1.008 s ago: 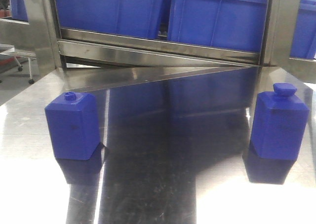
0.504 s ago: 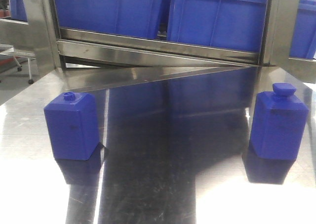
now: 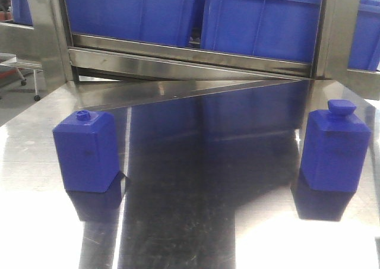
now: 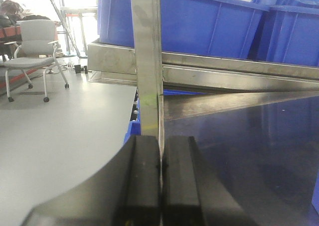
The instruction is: Pick and sort blue part to right shelf
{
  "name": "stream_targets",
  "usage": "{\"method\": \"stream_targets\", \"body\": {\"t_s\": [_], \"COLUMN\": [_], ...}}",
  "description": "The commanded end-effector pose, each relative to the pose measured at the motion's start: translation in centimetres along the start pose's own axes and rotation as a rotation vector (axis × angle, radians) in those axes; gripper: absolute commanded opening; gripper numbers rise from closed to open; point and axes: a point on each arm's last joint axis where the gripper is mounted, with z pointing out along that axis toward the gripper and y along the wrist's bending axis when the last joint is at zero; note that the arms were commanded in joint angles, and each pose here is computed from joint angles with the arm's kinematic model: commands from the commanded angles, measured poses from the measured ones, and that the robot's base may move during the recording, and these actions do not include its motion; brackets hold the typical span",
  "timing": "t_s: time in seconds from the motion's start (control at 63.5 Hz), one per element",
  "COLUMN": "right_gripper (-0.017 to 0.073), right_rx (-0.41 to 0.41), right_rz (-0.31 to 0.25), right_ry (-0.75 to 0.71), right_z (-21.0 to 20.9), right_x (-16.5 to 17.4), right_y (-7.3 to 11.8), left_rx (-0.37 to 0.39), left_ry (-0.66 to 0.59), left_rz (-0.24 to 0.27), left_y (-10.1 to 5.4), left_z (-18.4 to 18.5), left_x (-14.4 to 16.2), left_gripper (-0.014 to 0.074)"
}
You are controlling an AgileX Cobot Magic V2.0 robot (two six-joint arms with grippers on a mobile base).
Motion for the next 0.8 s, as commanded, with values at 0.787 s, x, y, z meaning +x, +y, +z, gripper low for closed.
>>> {"method": "stream_targets", "body": {"t_s": [0.787], "right_gripper": [0.0622], "right_rx": [0.000], "right_rz": [0.044], "right_ry": [0.498], "right_z": [5.8], "right_x": [-8.5], "right_y": [12.0], "left_rx": [-0.005], "left_ry": [-0.075], "left_rz": [-0.009], "left_y": [0.1], "left_z": [-0.1], "left_x": [0.0], "left_gripper": [0.0122]}}
